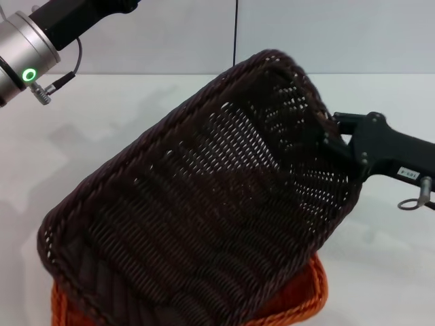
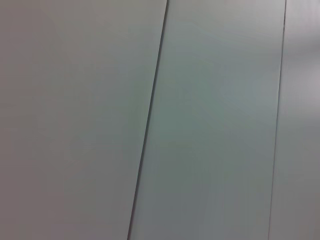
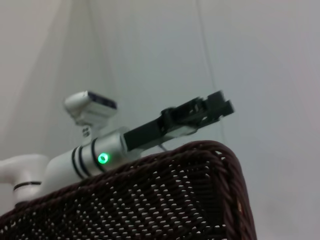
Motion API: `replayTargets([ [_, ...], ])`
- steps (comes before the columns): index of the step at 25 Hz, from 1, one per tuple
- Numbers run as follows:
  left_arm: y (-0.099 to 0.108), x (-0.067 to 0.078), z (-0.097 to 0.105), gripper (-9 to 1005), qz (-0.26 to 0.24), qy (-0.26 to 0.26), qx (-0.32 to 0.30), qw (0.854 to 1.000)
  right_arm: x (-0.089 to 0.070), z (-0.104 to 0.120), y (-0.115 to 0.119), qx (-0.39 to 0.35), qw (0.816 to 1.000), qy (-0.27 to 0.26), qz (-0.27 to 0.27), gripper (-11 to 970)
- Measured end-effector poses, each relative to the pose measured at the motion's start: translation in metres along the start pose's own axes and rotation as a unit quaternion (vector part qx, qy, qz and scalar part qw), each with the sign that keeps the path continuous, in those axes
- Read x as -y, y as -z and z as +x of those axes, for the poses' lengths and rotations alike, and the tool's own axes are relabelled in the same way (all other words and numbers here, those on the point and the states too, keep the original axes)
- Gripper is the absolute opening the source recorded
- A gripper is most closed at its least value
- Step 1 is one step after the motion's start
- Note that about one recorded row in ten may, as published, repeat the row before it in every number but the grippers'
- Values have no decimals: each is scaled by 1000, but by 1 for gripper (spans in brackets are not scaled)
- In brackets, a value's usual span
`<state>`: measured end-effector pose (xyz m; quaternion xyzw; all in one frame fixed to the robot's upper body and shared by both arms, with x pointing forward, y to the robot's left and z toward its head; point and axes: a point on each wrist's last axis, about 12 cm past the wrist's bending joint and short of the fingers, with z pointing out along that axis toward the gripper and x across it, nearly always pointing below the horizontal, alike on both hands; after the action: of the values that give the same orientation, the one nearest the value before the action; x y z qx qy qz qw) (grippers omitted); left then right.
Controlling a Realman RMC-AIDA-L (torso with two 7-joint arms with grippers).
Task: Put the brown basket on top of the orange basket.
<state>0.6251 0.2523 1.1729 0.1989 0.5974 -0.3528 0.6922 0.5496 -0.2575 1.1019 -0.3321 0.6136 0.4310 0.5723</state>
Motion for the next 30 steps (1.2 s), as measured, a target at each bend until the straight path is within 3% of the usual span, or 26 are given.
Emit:
replayTargets([
  [4,0,0,0,742,-1,0,1,1000,-1,0,-3,-12,1000,2,-10,190],
  [16,2,-2,1,742,-10,2,0,1000,2,-3,-2,-11,1000,1,-6,527],
  [23,3,-2,2,742,-11,3,0,1000,4,-7,4,7,1000,4,8,526],
  [30,7,-2,4,742,-18,0,7,1000,16,-26,39,85,993,26,80,526],
])
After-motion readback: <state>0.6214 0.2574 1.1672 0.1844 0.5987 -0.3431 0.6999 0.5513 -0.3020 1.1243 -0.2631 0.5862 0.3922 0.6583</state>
